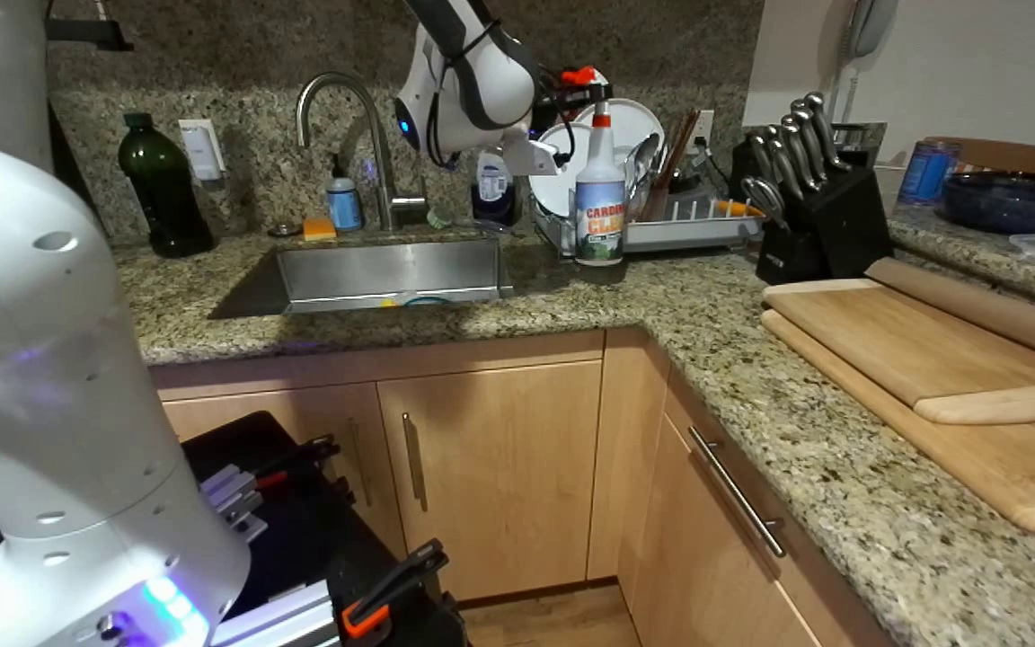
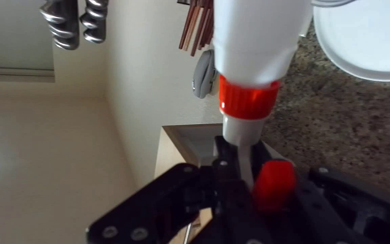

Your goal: Move the spray bottle to the left, open the faucet

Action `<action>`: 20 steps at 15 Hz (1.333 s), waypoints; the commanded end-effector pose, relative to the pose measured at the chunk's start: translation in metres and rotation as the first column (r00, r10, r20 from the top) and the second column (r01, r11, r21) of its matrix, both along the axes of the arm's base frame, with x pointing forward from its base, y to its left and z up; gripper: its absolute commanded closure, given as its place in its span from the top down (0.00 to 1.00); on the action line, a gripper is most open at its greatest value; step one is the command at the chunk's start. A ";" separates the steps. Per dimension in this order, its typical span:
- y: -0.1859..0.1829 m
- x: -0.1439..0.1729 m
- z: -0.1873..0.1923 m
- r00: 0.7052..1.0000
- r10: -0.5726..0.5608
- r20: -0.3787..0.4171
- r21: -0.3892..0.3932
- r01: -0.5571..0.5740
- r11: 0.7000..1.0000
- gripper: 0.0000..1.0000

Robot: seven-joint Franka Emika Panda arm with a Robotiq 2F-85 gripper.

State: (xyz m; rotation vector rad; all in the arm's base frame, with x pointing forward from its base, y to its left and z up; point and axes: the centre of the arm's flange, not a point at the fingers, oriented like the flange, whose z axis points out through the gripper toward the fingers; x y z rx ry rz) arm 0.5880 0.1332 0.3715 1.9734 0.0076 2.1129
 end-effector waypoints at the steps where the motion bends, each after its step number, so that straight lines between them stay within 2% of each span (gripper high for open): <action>1: -0.064 -0.020 -0.018 0.999 0.041 0.024 -0.104 -0.038 0.994 0.05; 3: -0.064 -0.027 -0.021 1.000 -0.013 0.015 -0.104 0.015 0.994 0.05; 5: -0.079 -0.035 -0.028 0.994 -0.104 0.016 -0.063 0.105 0.993 0.05; 7: -0.118 -0.041 -0.039 0.976 -0.217 0.028 0.029 0.216 0.976 0.05; 9: -0.175 -0.049 -0.051 0.964 -0.258 0.066 0.151 0.246 0.957 0.05; 10: -0.193 -0.052 -0.050 0.959 -0.274 0.065 0.183 0.259 0.948 0.05; 12: -0.195 -0.043 -0.036 0.947 -0.308 0.095 0.210 0.283 0.936 0.05; 16: -0.186 -0.023 -0.001 0.937 -0.300 0.178 0.245 0.253 0.936 0.05; 20: -0.198 -0.008 -0.008 0.920 -0.350 0.175 0.257 0.301 0.918 0.05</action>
